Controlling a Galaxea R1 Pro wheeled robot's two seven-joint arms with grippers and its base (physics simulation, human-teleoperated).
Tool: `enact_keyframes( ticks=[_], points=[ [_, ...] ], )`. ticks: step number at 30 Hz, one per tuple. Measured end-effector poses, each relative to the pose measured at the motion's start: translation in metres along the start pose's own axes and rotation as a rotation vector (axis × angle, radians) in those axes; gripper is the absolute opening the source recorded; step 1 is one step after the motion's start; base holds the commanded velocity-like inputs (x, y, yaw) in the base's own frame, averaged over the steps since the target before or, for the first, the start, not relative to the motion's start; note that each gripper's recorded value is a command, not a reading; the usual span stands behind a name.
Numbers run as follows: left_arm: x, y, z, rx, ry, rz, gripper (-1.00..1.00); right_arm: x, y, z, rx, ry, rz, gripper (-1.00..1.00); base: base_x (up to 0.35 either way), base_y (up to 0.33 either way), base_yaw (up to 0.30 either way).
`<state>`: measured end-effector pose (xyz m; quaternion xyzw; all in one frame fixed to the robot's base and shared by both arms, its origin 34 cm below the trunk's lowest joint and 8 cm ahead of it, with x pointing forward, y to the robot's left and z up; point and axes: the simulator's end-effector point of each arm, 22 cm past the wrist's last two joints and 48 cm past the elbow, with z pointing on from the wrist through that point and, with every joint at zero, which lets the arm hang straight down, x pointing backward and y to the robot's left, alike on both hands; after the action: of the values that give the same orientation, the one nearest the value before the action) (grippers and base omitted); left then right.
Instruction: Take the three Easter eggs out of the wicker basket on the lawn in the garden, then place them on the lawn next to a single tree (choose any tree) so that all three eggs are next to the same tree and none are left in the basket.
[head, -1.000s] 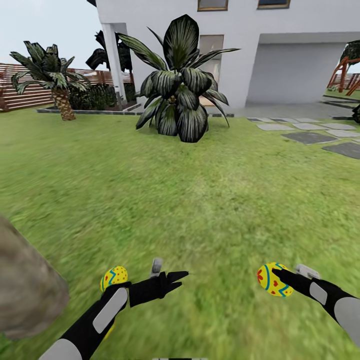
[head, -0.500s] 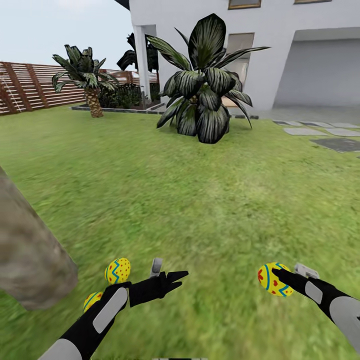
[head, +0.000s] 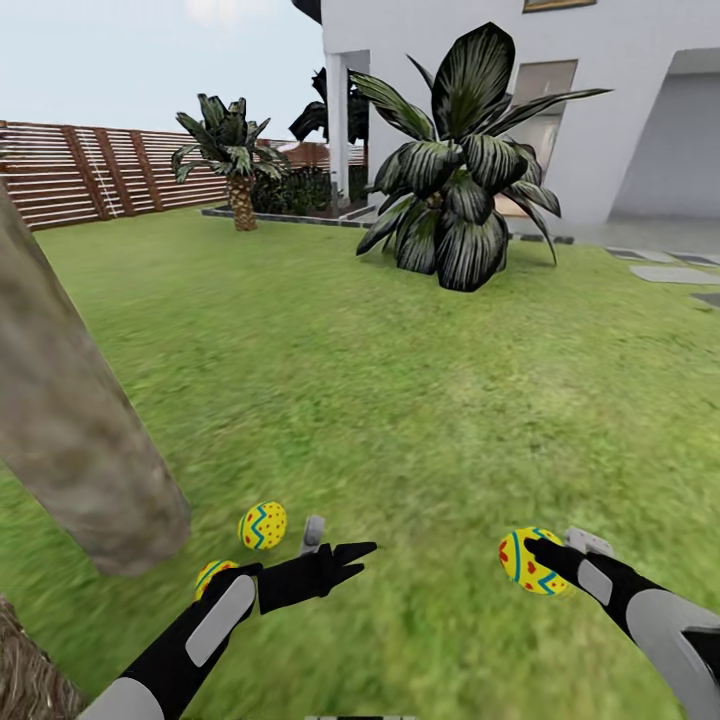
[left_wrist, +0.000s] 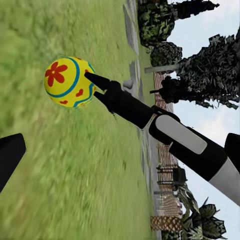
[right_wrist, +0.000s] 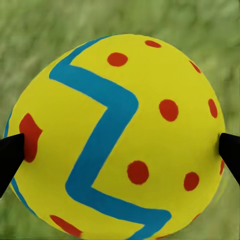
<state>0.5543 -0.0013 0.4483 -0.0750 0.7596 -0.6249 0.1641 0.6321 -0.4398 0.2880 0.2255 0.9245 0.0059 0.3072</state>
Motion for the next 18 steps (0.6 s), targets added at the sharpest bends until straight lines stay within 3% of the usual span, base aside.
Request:
enact_keyframes(
  ticks=[9, 18],
  points=[
    [0.000, 0.000, 0.000, 0.001, -0.001, -0.002, 1.00, 0.010, 0.027, 0.003, -0.032, 0.004, -0.010, -1.00, 0.006, -0.008, 0.289],
    [0.000, 0.000, 0.000, 0.001, -0.002, -0.001, 1.00, 0.008, 0.027, 0.004, -0.001, -0.020, -0.015, -1.00, 0.222, -0.222, 0.289]
  ],
)
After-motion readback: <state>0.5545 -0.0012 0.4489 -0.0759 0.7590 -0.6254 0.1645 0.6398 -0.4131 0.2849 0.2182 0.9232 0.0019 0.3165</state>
